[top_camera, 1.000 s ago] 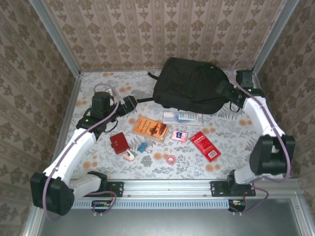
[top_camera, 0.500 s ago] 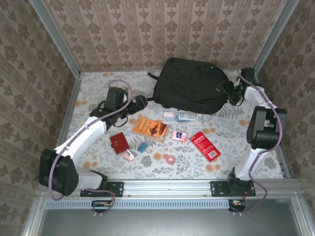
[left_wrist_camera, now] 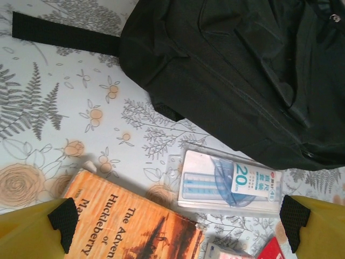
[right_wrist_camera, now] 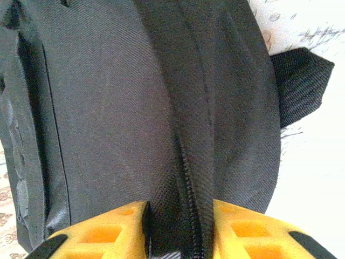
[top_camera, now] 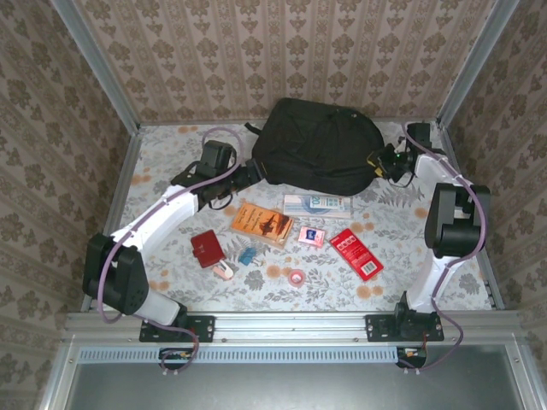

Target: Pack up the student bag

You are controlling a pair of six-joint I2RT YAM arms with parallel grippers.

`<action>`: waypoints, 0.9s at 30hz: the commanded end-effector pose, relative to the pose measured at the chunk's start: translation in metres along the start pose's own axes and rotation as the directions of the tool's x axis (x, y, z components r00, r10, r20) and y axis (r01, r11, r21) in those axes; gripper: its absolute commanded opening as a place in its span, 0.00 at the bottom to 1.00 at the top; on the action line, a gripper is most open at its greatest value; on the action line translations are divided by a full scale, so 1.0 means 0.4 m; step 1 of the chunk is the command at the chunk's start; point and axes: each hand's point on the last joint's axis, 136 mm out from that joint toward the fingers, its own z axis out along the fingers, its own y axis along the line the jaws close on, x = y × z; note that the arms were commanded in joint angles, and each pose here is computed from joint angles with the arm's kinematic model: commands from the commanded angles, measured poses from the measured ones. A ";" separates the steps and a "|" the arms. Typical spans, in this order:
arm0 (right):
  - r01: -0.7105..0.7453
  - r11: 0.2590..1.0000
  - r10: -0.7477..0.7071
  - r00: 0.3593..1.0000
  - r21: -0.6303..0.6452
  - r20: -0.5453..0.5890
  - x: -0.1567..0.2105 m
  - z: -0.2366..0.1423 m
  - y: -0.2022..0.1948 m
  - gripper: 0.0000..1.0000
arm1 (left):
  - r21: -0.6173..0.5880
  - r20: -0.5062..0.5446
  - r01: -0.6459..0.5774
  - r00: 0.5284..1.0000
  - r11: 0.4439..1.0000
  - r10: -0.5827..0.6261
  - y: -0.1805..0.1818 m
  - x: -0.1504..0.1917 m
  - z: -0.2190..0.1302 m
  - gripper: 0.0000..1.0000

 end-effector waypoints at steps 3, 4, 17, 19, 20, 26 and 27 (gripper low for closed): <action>0.005 0.996 -0.006 1.000 -0.094 -0.009 0.044 -0.026 0.081 0.20 | -0.054 0.058 -0.035 0.998 0.998 0.038 0.007 -0.037 -0.042 1.00; 0.011 0.995 -0.012 1.000 -0.103 -0.012 0.049 -0.028 0.094 0.17 | -0.058 0.062 -0.036 0.997 0.998 0.040 0.009 -0.040 -0.046 1.00; 0.083 0.988 -0.087 0.996 -0.129 -0.031 0.199 -0.081 0.253 0.23 | -0.198 0.077 -0.034 0.996 0.980 0.050 0.045 -0.092 -0.080 1.00; 0.095 0.986 -0.102 0.994 -0.134 -0.046 0.246 -0.076 0.276 0.24 | -0.208 0.075 -0.030 0.996 0.978 0.047 0.049 -0.093 -0.078 1.00; 0.103 0.985 -0.111 0.992 -0.136 -0.056 0.274 -0.074 0.290 0.24 | -0.218 0.075 -0.024 0.996 0.976 0.041 0.056 -0.093 -0.077 1.00; 0.271 0.949 -0.296 0.941 -0.160 -0.163 0.441 -0.063 0.352 0.61 | -0.294 0.107 0.074 0.993 0.953 -0.044 0.136 -0.105 -0.083 1.00; 0.316 0.939 -0.337 0.924 -0.134 -0.181 0.451 -0.066 0.338 0.70 | -0.304 0.111 0.102 0.991 0.947 -0.071 0.156 -0.106 -0.082 1.00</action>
